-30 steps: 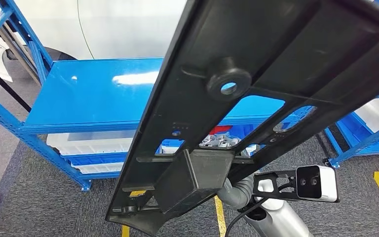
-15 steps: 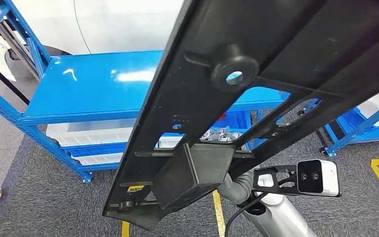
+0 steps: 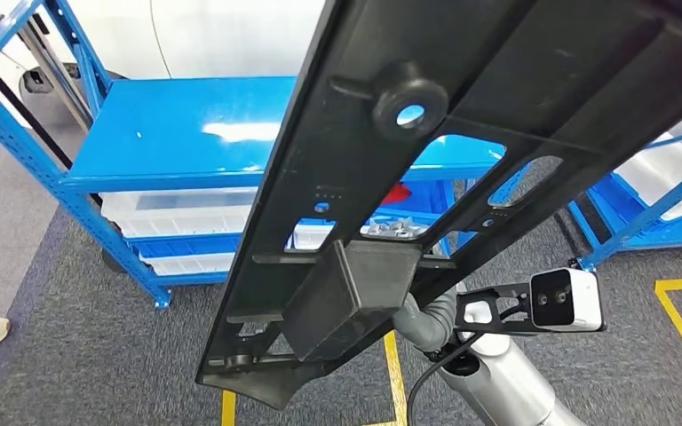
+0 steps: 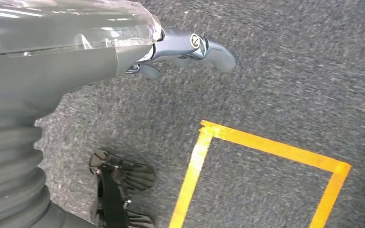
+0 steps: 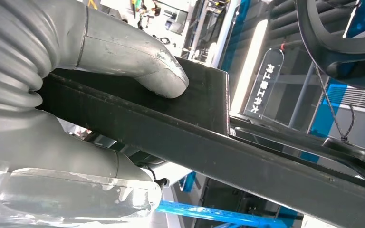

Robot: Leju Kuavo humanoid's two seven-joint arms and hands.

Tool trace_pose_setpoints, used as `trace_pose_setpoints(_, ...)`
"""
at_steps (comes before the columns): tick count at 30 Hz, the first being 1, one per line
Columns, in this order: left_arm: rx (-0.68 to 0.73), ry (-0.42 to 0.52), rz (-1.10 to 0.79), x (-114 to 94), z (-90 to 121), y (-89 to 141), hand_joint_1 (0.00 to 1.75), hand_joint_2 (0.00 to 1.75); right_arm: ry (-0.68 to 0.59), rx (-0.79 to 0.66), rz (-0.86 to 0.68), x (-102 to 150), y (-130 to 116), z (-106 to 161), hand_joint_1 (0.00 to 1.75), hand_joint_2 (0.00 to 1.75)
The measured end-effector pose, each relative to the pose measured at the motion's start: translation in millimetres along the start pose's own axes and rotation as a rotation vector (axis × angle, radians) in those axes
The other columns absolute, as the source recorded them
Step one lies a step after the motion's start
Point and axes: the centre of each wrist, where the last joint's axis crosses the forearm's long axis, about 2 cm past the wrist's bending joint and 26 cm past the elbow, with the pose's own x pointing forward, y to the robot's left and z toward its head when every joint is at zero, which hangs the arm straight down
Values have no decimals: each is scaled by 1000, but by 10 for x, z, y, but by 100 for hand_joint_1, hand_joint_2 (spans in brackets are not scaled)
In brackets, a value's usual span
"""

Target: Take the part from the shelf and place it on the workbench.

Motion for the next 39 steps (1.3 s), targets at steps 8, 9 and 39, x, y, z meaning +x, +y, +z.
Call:
trace_pose_setpoints(8,-30,162,-2,-8,6,-24,0,175,16,10,-7,53,-159,3,175,175)
trace_pose_setpoints(9,-34,199,-2,-13,10,-31,0,175,18,11,-4,71,-194,1,175,175)
trace_pose_setpoints(39,-53,309,20,-74,57,-122,0,175,48,35,51,297,-121,414,175,175)
